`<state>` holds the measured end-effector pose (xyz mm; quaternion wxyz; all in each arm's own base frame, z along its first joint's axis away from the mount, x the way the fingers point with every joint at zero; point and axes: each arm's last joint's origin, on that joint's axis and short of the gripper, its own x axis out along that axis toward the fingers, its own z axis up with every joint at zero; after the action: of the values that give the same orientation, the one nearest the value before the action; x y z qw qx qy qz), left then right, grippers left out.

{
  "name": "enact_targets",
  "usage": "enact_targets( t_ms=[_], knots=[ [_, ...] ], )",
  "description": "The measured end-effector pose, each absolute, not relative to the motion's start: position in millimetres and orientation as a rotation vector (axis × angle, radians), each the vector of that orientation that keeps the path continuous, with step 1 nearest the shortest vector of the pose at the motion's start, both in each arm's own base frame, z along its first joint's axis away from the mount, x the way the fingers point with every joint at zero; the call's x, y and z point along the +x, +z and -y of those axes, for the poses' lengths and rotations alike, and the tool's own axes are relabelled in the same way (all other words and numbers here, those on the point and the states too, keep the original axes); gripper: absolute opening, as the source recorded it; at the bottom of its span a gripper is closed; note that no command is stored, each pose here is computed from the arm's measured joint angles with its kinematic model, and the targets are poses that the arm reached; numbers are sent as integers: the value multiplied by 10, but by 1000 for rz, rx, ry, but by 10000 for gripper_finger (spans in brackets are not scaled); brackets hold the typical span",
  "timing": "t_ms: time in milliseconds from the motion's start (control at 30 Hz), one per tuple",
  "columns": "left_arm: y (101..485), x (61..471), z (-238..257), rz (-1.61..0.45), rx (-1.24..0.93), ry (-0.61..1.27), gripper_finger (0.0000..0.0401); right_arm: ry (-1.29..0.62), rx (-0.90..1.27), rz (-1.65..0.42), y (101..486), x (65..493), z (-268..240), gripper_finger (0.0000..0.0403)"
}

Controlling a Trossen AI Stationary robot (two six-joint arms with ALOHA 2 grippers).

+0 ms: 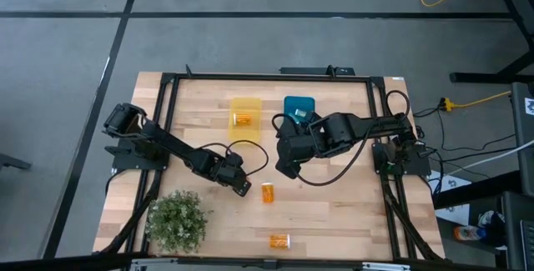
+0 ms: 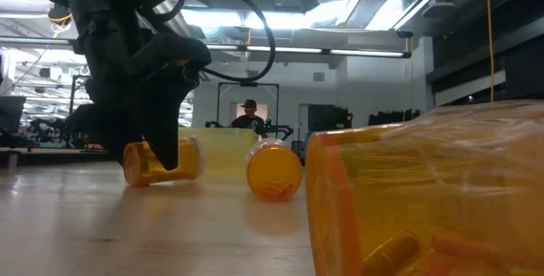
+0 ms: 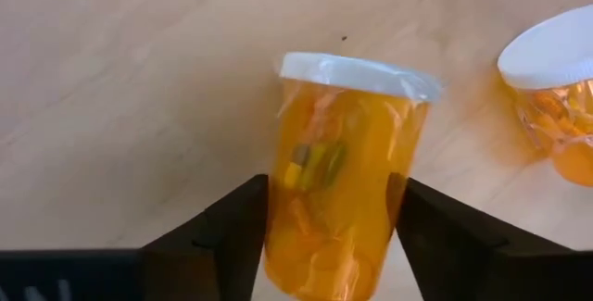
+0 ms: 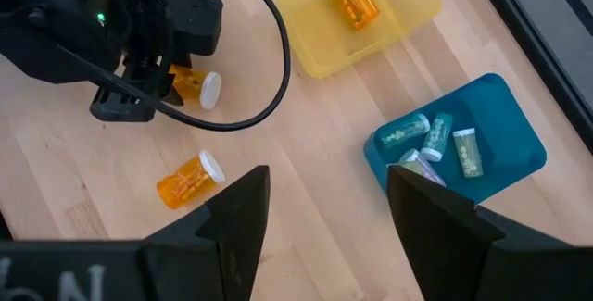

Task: Pick and place medicine bottles into bin by pill shape (circle, oval)
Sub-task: Put the orange pill bottle into the yellow bin

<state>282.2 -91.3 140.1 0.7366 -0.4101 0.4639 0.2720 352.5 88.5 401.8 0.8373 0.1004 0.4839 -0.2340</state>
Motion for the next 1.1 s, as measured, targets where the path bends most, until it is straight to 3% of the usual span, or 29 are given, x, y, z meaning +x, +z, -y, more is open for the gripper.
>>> enact_targets(
  t_ms=[167, 333, 533, 733, 1100],
  knots=[
    [1485, 2847, 923, -1013, -911, 560, 188, -495, 212, -1024, 4018, 3525, -885, 219],
    [1962, 2915, 832, -847, -865, 473, 180, -496, 213, -1024, 4018, 3525, -885, 219],
    [2493, 2777, 374, -627, -633, 609, 180, -504, 217, -1015, 4020, 3528, -884, 220],
    [2453, 2761, -224, -729, -660, 648, 180, -528, 225, -992, 4025, 3535, -880, 220],
    [2434, 2710, -578, -796, -621, 595, 187, -562, 274, -966, 4029, 3542, -878, 220]
  ],
)
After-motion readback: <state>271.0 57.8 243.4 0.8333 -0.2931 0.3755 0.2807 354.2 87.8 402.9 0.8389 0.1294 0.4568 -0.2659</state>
